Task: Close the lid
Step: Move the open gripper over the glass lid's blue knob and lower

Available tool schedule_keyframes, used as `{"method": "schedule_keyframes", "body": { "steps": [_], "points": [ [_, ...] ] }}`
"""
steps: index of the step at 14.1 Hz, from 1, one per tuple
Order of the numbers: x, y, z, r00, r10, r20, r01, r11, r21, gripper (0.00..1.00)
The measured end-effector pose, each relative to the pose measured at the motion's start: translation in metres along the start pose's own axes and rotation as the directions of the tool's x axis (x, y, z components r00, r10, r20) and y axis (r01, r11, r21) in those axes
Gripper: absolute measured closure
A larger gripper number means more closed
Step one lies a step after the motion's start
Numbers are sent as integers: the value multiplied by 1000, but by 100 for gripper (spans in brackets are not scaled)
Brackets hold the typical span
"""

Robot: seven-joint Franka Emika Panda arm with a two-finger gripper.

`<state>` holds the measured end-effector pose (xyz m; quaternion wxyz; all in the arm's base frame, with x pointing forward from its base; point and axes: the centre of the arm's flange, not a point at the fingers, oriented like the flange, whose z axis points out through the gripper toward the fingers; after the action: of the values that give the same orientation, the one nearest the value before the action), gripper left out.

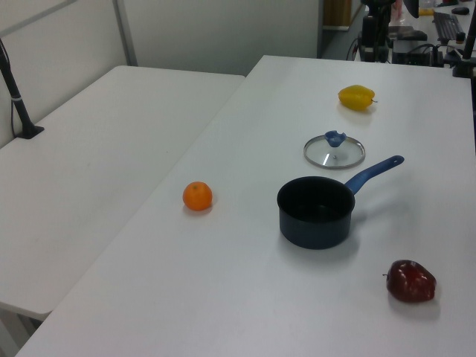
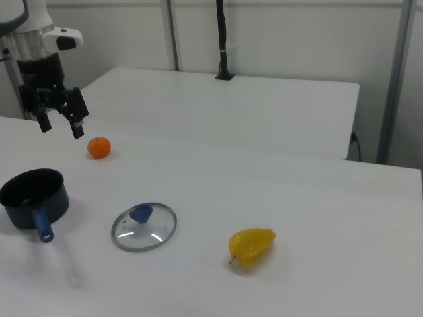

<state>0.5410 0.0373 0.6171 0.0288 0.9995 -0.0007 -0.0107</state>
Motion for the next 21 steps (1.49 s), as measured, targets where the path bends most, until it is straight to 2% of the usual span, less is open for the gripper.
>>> {"method": "schedule_keyframes", "body": {
  "steps": [5,9,13,18,21],
  "points": [
    [6,5,-2,999,12,-40,-11,1000,15,0],
    [10,41,4,997,-59,-55,62,996,60,0],
    [17,76,53,993,-52,-105,60,995,75,0],
    [14,75,144,984,-36,-176,48,997,63,0],
    [9,72,185,965,-30,-262,44,998,48,0]
  ]
}}
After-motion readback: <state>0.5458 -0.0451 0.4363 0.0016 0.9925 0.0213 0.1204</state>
